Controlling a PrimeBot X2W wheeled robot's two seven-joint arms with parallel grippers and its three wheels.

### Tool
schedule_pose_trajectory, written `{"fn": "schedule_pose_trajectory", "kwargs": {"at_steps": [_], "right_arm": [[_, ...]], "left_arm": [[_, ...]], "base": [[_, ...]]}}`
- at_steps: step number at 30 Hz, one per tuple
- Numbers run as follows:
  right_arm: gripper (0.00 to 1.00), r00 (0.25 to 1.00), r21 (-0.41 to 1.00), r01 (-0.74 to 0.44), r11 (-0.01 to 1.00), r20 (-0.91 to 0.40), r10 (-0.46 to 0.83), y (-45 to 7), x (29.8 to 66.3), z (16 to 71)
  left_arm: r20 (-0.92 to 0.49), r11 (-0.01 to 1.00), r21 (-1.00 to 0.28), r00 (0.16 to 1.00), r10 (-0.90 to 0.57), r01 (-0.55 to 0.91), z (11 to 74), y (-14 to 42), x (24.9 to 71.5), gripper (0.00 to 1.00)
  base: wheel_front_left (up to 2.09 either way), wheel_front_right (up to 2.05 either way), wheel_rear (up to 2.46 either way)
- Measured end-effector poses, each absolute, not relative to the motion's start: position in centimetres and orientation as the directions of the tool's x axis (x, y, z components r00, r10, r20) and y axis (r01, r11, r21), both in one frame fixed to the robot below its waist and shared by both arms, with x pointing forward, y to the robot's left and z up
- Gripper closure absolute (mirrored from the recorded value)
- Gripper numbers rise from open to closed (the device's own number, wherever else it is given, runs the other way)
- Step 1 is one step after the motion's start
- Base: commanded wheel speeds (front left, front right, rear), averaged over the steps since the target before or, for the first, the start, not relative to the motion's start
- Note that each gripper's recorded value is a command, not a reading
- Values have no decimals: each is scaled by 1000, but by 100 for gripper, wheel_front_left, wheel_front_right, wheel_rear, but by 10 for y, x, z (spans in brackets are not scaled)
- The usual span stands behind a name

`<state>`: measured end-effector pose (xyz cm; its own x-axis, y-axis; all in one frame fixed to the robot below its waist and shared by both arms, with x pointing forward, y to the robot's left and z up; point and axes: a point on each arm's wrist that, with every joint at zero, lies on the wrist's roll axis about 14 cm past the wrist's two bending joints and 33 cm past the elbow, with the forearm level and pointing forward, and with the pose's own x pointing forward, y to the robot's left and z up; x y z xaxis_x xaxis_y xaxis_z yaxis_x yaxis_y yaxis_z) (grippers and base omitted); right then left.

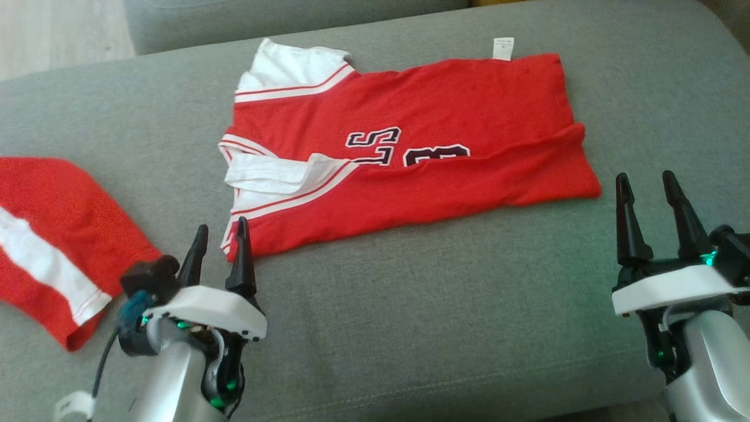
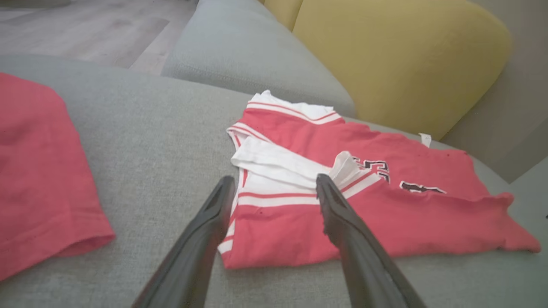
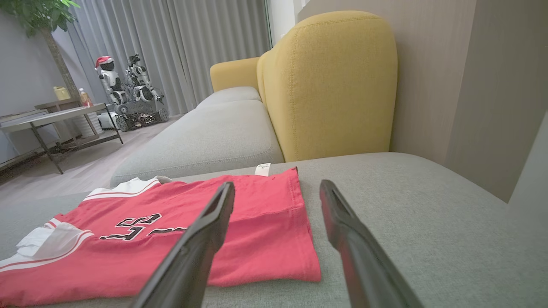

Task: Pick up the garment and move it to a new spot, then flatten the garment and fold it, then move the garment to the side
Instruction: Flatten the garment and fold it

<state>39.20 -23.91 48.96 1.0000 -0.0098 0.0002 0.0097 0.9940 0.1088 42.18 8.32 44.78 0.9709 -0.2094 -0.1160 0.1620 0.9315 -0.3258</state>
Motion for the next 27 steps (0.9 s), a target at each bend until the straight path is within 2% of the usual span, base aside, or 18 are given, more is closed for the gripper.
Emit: {"fn": "schedule_pose_trajectory", "kwargs": {"at_steps": [15, 23, 24, 25, 26, 27], "right_arm": [[0, 997, 108, 71, 992, -19, -69, -258, 383, 484], [0, 997, 111, 77, 991, -17, -75, -259, 388, 485], [0, 997, 111, 76, 991, -19, -75, -259, 388, 484], [0, 997, 112, 78, 991, -27, -75, -259, 388, 481], [0, 996, 112, 81, 990, -41, -77, -259, 388, 477], [0, 995, 113, 88, 990, -61, -81, -261, 387, 471]], "left_arm": [[-381, 983, -166, 914, -140, 81, 375, 77, 441, 0], [-411, 987, -110, 899, -150, 115, 366, 72, 451, 0], [-416, 987, -106, 896, -154, 120, 364, 72, 450, 16], [-417, 986, -108, 894, -164, 130, 364, 71, 451, 78], [-414, 984, -110, 894, -173, 140, 365, 70, 452, 100], [-412, 982, -114, 893, -184, 149, 366, 69, 453, 100]], "base": [[0, 0, 0], [0, 0, 0], [0, 0, 0], [0, 0, 0], [0, 0, 0], [0, 0, 0]]}}
